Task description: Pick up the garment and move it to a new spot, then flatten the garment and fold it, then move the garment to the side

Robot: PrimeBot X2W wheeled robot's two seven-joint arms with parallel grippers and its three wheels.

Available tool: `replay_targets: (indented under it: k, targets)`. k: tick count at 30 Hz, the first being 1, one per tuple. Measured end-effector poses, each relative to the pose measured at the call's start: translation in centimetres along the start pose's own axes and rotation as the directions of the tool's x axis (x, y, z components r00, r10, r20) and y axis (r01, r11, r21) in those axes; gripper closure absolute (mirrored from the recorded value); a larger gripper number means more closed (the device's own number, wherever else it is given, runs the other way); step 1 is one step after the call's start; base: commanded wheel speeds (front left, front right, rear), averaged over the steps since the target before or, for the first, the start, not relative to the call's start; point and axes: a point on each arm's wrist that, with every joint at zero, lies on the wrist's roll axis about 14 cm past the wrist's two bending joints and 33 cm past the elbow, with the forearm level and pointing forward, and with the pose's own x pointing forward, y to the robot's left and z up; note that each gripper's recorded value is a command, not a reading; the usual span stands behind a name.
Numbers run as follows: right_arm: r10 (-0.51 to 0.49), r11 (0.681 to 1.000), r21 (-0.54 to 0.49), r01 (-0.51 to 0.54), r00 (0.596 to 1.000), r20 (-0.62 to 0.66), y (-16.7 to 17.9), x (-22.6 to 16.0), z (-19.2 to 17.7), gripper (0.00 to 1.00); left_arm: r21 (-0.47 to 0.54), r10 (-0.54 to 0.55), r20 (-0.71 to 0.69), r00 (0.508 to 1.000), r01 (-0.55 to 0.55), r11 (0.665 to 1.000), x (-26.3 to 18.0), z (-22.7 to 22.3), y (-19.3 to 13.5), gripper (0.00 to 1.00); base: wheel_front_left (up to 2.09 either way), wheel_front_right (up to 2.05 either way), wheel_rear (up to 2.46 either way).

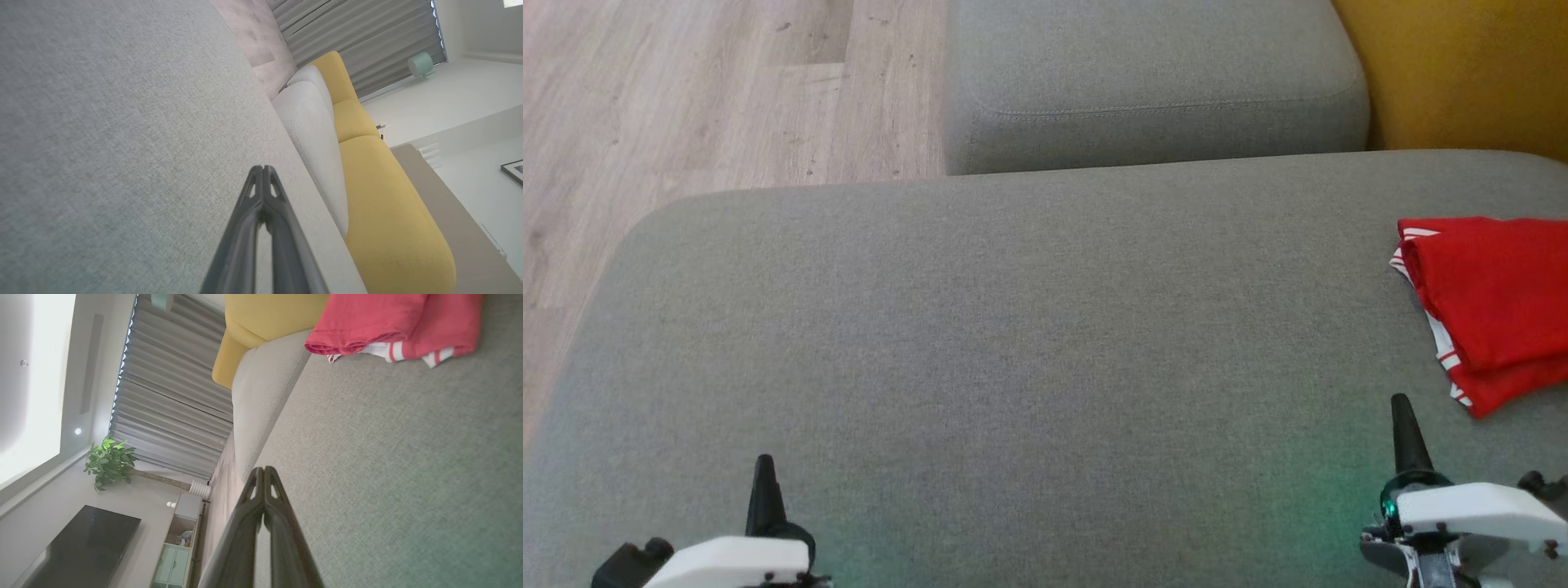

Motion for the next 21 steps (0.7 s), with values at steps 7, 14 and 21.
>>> replay_targets:
  k: [7,14,21]
  targets:
    - [-0.008,0.997,0.081,0.008,1.000,0.008,-0.2,0.2,0.4,1.00,-0.079,-0.020,-0.003,1.000,0.020,0.997,0.6,0.4,-0.6,1.00,0.00,0.00,0.00]
    - [-0.002,0.987,0.160,-0.001,1.000,0.017,0.1,0.7,1.0,1.00,-0.161,-0.038,0.009,0.999,0.039,0.986,1.1,1.1,-0.9,1.00,0.00,0.00,0.00]
    - [0.009,0.971,0.240,-0.016,0.999,0.033,0.4,1.2,1.8,1.00,-0.238,-0.053,0.005,0.999,0.053,0.970,1.6,1.3,-1.3,1.00,0.00,0.00,0.00]
